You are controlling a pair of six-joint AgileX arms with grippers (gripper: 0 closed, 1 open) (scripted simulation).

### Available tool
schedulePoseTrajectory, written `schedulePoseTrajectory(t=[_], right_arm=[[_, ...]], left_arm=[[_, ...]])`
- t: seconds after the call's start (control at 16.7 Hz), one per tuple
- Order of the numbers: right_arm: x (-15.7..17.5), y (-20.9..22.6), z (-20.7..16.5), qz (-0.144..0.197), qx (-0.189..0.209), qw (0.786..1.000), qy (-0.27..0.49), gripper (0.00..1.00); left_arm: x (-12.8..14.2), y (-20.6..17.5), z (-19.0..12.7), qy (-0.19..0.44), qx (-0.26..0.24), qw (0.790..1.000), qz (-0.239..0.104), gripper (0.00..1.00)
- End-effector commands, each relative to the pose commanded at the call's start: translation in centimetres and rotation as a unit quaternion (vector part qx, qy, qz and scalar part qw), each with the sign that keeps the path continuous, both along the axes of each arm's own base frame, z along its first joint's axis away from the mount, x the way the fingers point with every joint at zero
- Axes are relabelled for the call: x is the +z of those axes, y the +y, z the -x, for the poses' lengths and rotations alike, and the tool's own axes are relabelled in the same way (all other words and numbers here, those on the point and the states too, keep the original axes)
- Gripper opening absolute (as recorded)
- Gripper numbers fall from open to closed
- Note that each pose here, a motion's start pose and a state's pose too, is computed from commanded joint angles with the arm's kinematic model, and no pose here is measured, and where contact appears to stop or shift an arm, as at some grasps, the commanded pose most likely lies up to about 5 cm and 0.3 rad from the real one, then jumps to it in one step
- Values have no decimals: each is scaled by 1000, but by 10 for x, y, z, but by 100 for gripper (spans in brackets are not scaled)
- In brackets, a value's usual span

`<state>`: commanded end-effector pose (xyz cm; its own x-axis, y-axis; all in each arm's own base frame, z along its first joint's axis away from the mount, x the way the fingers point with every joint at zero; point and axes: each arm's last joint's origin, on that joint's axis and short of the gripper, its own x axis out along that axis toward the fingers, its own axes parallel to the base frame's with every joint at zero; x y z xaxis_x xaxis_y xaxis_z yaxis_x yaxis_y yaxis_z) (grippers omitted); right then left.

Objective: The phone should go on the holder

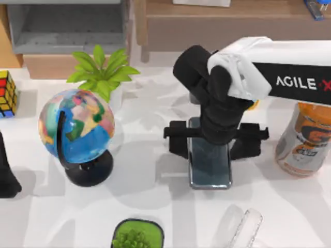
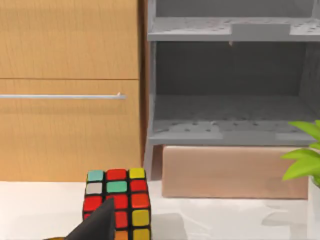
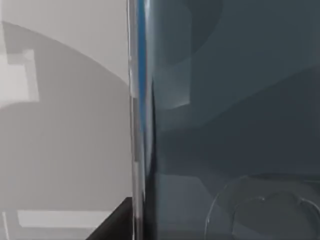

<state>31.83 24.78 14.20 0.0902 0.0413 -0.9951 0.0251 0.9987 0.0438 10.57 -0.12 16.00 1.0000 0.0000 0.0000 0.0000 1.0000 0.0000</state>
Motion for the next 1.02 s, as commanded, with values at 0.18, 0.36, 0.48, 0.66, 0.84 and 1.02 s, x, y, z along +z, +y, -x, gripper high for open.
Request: schedulePoseTrajectory(t=[0.18,0.36,0.48,0.66,0.84,1.02], right_arm=[[-6,-15,-7,17,-4,1000,19,0],[-7,-19,-8,21,-4,999,24,0],[-6,-17,-7,19,-3,1000,22,0],[8,-16,-12,-1,0,1000,-6,0],[57,-24,-21,-62,10,993,-100,0],[124,-52,-24,-128,17,964,-231,0]], left_arm=[[0,0,0,0,0,1000,0,100],[0,0,0,0,0,1000,0,100],[0,0,0,0,0,1000,0,100],[0,0,0,0,0,1000,0,100],[0,0,0,0,0,1000,0,100],[0,0,0,0,0,1000,0,100]])
